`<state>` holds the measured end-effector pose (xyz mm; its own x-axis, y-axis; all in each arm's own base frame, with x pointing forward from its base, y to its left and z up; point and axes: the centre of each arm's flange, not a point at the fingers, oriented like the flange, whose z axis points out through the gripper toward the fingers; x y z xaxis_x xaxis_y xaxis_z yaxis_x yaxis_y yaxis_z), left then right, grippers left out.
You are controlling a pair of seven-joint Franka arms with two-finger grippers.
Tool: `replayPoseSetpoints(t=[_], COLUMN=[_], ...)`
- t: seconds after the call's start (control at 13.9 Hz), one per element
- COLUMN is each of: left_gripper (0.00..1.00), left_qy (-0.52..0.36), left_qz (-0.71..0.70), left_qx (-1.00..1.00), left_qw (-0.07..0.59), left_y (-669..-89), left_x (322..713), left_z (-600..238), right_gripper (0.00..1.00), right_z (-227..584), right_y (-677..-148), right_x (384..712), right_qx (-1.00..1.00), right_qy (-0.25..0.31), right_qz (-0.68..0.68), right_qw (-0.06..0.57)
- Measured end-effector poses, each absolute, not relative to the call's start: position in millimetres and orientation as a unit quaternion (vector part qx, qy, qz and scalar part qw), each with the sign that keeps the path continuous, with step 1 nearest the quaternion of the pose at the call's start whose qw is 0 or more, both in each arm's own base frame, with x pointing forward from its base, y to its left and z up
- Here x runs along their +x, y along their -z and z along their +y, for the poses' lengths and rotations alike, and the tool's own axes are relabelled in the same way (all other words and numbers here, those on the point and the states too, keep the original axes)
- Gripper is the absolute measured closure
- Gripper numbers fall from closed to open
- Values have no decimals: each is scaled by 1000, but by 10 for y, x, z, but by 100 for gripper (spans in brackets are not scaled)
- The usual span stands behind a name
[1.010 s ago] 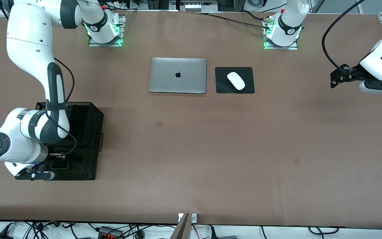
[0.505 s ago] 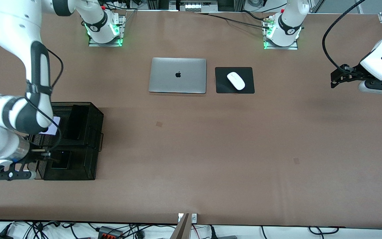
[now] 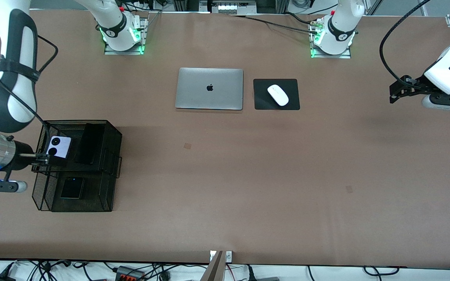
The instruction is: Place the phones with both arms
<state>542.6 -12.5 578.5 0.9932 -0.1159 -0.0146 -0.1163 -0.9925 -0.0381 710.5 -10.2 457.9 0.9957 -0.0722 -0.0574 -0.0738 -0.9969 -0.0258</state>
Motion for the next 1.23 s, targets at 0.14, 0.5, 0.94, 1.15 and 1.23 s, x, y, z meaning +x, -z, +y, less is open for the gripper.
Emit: replayPoseSetpoints(t=[0.14,0.5,0.94,1.15,1.23], left_gripper=[0,0,0,0,0], left_qy=[-6,-7,-9,-3,2], left_qz=[58,58,58,58,58], left_qx=[-998,-998,-998,-998,-998], left_qw=[19,19,19,20,20], left_y=[-5785,-5786,-5787,-5809,-5822], left_x=[5425,5422,5418,5419,5427], left_z=[-125,-128,-128,-124,-124], right_gripper=[0,0,0,0,0], right_z=[-120,-320,-443,-428,-427], right_y=[-4653,-5328,-5577,-5516,-5486], right_x=[7083,6816,6345,6190,6129], right_qx=[-999,-998,-999,-999,-999], right_qy=[-26,2,-2,-12,-17], right_qz=[43,60,45,43,43], right_qw=[15,31,-1,-1,0])
